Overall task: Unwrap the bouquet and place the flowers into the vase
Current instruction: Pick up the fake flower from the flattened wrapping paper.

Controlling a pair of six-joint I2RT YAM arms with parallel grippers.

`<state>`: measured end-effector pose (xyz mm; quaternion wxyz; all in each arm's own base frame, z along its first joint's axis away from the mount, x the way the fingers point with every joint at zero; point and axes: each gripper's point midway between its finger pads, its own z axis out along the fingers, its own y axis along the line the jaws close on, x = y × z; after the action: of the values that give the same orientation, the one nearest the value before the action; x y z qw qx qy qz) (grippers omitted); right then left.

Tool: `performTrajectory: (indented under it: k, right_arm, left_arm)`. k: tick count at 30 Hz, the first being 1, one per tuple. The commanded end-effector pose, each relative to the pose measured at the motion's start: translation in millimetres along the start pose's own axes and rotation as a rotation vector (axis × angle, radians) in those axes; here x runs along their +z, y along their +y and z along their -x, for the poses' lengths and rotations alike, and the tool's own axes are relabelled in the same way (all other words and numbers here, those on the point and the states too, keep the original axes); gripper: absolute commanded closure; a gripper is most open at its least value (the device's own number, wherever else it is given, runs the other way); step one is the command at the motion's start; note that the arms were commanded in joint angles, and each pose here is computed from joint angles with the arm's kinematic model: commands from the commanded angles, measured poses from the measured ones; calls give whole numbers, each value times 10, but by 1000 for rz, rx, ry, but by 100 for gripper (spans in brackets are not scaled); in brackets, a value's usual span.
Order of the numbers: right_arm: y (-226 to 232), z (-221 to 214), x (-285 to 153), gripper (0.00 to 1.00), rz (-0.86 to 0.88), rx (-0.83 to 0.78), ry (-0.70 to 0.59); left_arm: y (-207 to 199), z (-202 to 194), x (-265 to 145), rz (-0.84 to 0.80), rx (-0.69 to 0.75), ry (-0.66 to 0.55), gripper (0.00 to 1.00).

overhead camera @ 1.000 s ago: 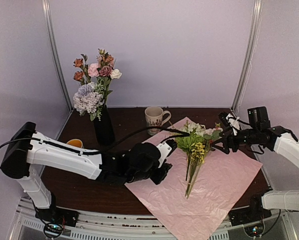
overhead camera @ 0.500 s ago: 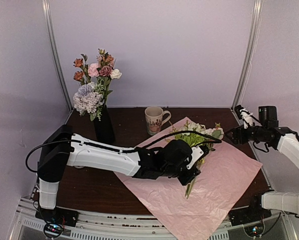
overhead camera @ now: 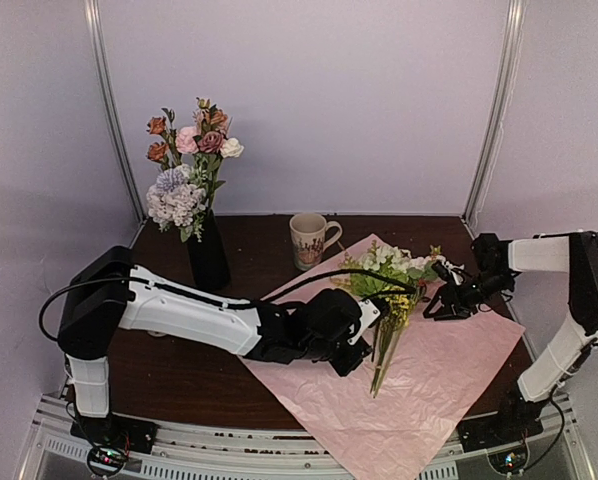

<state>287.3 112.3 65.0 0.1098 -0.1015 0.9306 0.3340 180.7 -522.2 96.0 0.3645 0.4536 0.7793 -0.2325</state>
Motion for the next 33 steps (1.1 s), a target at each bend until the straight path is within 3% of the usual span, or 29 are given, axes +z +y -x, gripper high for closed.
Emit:
performTrajectory:
  k: [1, 13, 33]
  right_arm:
    - [214, -59, 109, 57, 106, 18, 57]
    - [284, -197, 546, 66, 150, 34, 118]
    - [253, -109, 733, 82, 231, 80, 117]
  left_arm:
    - [170, 258, -236, 57, -65, -96, 69]
    - [312, 335, -435, 102, -104, -137, 69]
    - [427, 193, -472, 153, -113, -125, 68]
